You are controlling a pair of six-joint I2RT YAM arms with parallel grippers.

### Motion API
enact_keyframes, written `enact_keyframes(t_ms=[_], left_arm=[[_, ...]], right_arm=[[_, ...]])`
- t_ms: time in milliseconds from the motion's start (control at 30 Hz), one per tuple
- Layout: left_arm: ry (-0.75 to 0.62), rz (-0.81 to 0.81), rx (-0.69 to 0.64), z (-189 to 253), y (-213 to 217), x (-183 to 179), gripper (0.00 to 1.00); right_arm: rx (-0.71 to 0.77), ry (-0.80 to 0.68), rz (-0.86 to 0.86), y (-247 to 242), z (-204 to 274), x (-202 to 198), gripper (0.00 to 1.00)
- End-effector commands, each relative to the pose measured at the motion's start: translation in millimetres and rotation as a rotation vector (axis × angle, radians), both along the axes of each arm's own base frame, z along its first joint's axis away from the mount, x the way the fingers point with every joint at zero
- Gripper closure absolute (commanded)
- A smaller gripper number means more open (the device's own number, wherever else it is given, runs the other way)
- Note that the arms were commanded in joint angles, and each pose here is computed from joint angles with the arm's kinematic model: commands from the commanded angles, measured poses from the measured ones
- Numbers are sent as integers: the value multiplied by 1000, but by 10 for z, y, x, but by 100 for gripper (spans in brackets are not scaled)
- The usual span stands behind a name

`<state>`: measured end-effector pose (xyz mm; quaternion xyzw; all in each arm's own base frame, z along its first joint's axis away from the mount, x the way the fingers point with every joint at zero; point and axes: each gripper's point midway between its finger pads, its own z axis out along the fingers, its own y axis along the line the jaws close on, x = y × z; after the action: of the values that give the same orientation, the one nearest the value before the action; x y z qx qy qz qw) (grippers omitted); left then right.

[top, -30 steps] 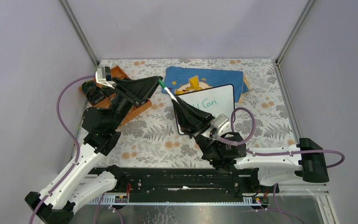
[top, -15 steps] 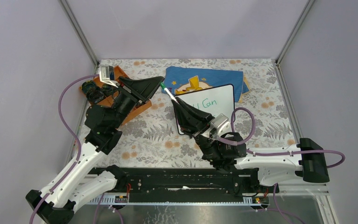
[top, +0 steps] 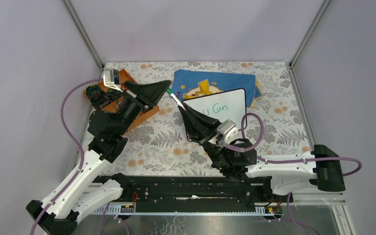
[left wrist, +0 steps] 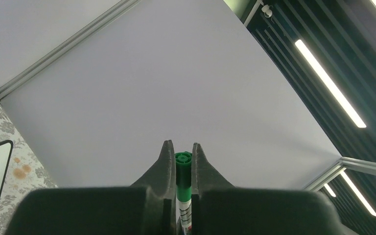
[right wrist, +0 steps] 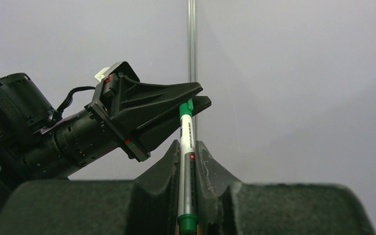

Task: Write a sentence on the whiteboard
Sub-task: Close the whiteboard marker at the center of the board.

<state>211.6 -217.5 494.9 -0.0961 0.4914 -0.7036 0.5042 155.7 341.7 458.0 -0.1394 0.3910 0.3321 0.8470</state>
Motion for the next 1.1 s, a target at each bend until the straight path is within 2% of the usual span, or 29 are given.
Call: enact_keyframes(t_ms=[0,567,1067], left_arm=[[-21,-7,17,14,-7,-59,100],[16,-86,18,-126,-128,-131,100],[34,-173,39,-253,-405,-299,100]], right_arm=[[81,-20,-27,-134,227,18,100],[82,-22,-77,-61,248,85,100],[80,-24,-95,-27,257,110,100]])
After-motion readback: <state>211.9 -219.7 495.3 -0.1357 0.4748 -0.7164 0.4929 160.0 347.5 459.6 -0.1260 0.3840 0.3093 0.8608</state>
